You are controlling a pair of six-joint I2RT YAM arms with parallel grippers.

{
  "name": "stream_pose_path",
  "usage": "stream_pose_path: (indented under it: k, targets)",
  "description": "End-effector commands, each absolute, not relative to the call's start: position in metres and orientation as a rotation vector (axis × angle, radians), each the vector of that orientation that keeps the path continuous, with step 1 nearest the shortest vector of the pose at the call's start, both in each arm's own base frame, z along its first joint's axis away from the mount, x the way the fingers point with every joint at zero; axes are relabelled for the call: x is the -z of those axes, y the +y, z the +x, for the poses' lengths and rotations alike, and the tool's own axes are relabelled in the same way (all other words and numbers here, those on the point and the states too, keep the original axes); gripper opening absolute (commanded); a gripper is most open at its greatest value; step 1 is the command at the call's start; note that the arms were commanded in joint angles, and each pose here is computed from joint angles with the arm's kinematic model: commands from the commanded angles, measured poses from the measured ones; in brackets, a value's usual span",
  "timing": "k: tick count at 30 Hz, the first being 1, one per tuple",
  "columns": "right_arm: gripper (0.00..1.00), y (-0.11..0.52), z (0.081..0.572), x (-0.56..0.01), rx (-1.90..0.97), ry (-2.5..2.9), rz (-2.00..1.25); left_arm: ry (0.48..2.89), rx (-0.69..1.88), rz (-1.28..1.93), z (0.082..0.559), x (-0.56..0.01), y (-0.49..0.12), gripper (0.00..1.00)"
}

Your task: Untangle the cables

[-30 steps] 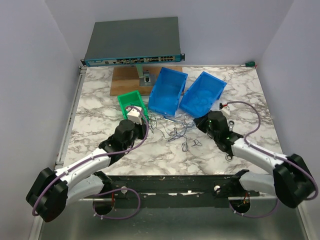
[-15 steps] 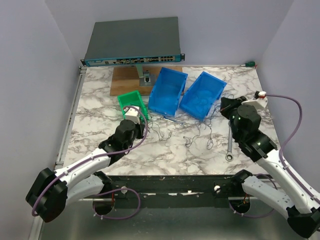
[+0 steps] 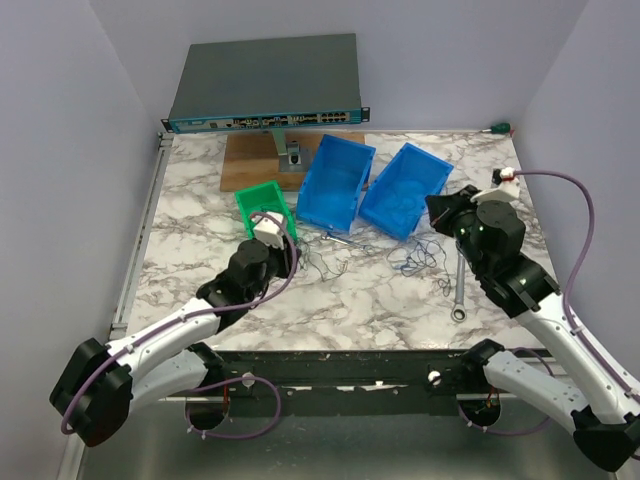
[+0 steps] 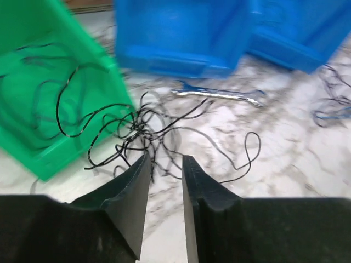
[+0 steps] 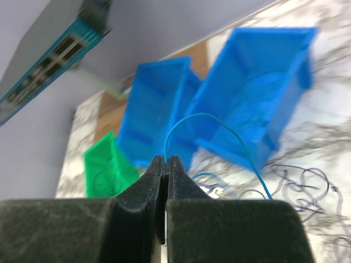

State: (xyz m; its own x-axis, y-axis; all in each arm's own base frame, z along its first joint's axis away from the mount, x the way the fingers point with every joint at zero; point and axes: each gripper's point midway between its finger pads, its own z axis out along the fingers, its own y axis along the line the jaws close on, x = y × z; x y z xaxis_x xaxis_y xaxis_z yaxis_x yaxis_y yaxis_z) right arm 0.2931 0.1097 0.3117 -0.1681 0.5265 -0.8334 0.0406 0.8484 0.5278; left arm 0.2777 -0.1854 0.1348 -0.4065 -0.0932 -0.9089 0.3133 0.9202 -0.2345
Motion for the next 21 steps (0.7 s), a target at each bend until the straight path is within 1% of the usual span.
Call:
stream_pose_path:
  k: [1, 4, 5, 10, 15, 21]
  targets:
    - [0.01, 0.174, 0.276, -0.333, -0.795, 1.749, 0.207, 1.775, 0.739, 0.489, 0.250, -0.165, -0.246, 0.37]
    - [0.01, 0.191, 0.269, -0.343, -0.905, 1.751, 0.162, 1.752, 0.812, 0.587, 0.241, -0.167, -0.263, 0.57]
    - [0.01, 0.194, 0.268, -0.344, -0.920, 1.756, 0.144, 1.742, 0.838, 0.613, 0.238, -0.168, -0.269, 0.60]
    - [0.01, 0.179, 0.275, -0.349, -0.830, 1.737, 0.188, 1.727, 0.883, 0.676, 0.229, -0.167, -0.281, 0.65]
    - [0.01, 0.169, 0.294, -0.365, -0.717, 1.693, 0.201, 1.750, 0.876, 0.678, 0.231, -0.165, -0.283, 0.65]
    - [0.01, 0.158, 0.333, -0.360, -0.515, 1.692, 0.253, 1.779, 0.813, 0.625, 0.239, -0.163, -0.274, 0.64]
